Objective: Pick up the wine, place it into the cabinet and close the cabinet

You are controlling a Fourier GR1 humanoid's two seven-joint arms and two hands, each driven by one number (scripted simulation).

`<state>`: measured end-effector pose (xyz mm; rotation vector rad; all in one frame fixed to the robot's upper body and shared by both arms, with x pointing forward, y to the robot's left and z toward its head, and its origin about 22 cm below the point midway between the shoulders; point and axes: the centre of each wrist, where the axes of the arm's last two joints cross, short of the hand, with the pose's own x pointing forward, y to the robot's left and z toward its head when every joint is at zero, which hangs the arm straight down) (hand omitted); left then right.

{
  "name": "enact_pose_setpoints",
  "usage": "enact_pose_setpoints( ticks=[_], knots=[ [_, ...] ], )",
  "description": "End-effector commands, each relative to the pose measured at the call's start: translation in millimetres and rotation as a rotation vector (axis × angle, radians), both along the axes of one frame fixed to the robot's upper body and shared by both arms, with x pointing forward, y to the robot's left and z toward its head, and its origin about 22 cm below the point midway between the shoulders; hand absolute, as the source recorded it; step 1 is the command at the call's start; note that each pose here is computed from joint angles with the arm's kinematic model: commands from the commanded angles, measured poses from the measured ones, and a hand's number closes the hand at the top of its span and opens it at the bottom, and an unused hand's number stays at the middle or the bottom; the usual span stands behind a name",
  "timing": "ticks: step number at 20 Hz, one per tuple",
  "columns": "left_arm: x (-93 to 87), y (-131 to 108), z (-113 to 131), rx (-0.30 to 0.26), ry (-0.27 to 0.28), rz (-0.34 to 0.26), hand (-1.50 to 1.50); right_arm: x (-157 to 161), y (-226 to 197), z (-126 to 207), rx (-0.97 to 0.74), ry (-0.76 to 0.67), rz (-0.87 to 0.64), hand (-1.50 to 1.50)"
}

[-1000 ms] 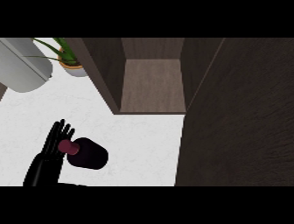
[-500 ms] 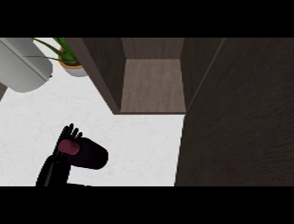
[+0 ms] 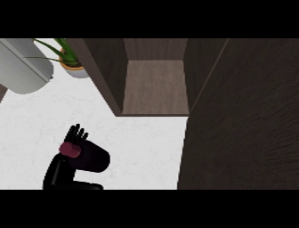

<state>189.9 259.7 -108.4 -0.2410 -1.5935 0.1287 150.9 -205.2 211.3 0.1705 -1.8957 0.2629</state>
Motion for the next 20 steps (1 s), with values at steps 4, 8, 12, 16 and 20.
enact_pose_setpoints(
  ticks=[4, 8, 12, 16, 20],
  knots=[
    [-9.0, 3.2, -20.1, -0.047, -0.041, -0.002, -1.5, -23.7, 3.1, 19.5, 0.026, -0.046, 0.024, -1.5],
    [24.2, -21.9, -0.5, -0.089, -0.033, -0.062, 1.5, -17.2, -5.1, 1.1, 0.024, -0.036, 0.021, -1.5],
    [17.4, -8.8, -7.7, -0.091, -0.031, -0.148, 1.5, -34.9, -11.3, 9.0, 0.018, -0.036, 0.033, -1.5],
    [19.1, -28.0, -21.5, 0.01, -0.093, -0.169, 1.5, -28.1, -12.1, 7.7, 0.021, -0.038, 0.018, -1.5],
    [33.2, 13.5, 14.7, 0.088, -0.13, -0.094, 1.5, -26.8, -9.9, 16.5, 0.012, -0.046, 0.016, -1.5]
  ],
)
